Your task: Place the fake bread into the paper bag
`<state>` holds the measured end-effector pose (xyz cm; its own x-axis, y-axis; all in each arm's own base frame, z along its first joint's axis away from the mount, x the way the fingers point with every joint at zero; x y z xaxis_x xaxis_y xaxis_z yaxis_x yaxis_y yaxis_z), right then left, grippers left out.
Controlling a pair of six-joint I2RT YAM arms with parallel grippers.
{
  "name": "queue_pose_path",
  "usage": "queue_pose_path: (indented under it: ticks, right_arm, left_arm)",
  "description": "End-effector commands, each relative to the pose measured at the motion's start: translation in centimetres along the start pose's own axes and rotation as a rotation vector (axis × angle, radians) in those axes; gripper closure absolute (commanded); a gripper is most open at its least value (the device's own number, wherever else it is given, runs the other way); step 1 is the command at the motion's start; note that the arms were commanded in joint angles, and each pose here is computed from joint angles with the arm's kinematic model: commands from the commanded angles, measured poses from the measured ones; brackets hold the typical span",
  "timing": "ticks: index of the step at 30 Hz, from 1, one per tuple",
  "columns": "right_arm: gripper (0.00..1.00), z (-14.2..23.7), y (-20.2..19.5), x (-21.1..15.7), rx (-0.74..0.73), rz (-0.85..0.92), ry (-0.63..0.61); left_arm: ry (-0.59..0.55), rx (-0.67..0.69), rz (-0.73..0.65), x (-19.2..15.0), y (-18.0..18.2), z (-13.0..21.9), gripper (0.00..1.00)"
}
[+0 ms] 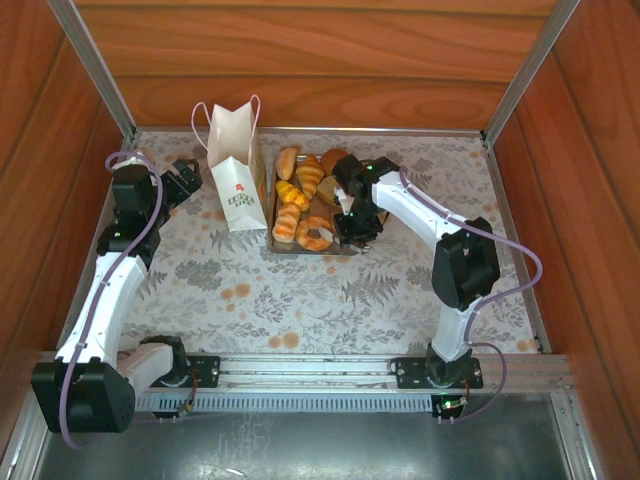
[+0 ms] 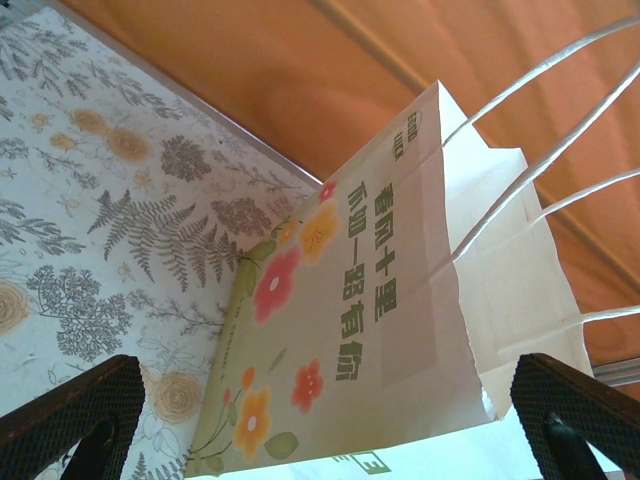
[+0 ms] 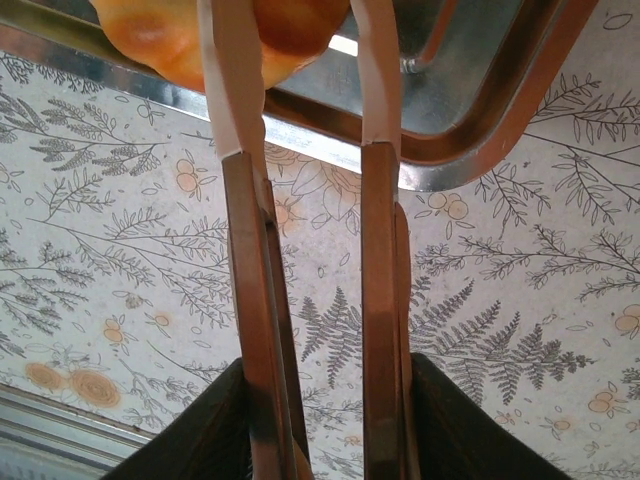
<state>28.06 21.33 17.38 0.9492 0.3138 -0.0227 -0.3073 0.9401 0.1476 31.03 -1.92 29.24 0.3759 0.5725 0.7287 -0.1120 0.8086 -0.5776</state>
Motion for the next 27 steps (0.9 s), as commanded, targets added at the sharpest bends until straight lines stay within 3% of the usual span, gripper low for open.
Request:
queue_pose_path:
  ticks: [1,9,17,27]
  right_arm:
    - [0.63,2.4,-0.4,-0.5,-0.047,0.004,-0.062]
    - [0.67,5.9,-1.0,-1.3,-0.062,0.003,-0.218]
    - [0.68,11.1,-0.3,-1.7,0.007,0.053,-0.464]
    - [0.67,18.9,2.2,-1.7,0.184,0.174,-0.790]
  left_arm:
    - [-0.026,-0.021,-0.036,1.3,-0.8,0.8,0.00]
    - [-0.028,-0.111,-0.070,2.7,-3.0,2.0,0.00]
    - [0.001,-0.205,-0.096,4.4,-5.6,2.9,0.03]
    - [0.143,-0.238,-0.039,4.4,-6.4,-0.3,0.11]
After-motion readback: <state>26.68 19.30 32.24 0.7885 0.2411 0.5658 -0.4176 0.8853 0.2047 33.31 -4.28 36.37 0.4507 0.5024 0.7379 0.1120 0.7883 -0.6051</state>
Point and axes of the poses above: each hand's point on the last joint's axis, 136 mm out from that joint toward the fingers, its own z axis back along the fingers, its own y axis along the line the jaws close on, x = y × z, the point moved 6 cm from there along z, back along the fingers, and after that the axes turned 3 degrees about -z, right-handed, at the moved point
